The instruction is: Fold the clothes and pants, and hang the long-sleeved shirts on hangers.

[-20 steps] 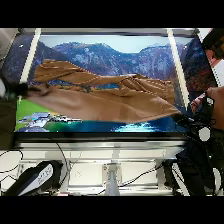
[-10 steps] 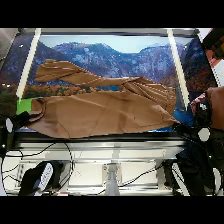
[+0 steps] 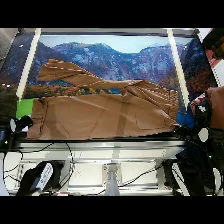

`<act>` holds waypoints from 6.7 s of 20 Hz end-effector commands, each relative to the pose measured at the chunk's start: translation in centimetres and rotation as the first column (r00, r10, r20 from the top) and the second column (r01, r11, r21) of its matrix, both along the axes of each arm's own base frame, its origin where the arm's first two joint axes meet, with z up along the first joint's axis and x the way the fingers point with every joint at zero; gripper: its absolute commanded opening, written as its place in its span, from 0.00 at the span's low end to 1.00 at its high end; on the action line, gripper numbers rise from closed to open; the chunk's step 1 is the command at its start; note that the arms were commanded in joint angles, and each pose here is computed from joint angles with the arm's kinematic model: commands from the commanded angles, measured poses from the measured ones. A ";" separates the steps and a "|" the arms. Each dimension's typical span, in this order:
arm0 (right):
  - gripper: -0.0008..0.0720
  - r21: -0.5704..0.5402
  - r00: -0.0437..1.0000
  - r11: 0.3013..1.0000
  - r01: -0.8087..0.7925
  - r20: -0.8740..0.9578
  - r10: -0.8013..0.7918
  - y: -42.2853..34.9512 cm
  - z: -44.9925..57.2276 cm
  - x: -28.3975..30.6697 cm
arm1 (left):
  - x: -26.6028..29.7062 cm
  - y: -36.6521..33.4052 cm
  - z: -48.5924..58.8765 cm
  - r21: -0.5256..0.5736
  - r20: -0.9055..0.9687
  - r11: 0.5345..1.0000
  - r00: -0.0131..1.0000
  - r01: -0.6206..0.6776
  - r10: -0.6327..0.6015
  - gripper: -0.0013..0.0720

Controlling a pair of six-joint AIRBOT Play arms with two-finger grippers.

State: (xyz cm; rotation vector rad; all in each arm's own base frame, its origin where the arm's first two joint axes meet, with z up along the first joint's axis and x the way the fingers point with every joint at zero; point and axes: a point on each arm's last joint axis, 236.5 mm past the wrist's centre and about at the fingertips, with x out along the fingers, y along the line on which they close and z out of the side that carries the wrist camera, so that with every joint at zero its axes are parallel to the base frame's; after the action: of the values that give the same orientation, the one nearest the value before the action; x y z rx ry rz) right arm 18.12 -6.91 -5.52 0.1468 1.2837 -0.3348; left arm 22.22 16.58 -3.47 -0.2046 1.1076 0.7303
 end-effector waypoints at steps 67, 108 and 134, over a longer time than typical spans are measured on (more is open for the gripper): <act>0.05 -0.007 1.000 1.000 0.003 -0.023 -0.003 -0.2 0.5 -0.5 | -4.8 8.1 -0.7 0.222 -0.215 0.970 0.975 0.099 -0.050 0.04; 0.89 0.078 0.986 0.984 0.161 0.040 -0.164 -8.1 3.8 14.9 | 17.5 -6.2 9.4 -0.296 0.432 0.890 0.879 0.348 -0.200 0.62; 0.85 0.778 0.979 0.628 -0.022 -0.110 0.170 -3.9 -5.2 12.6 | 19.8 -8.7 7.1 -0.339 0.413 0.850 0.875 0.404 -0.252 0.62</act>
State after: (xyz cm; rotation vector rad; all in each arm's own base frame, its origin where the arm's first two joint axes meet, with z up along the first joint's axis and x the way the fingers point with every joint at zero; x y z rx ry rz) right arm 33.78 -11.74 -10.87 0.8315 1.4198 0.2633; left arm 41.85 8.55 3.62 -0.4795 0.9025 0.1358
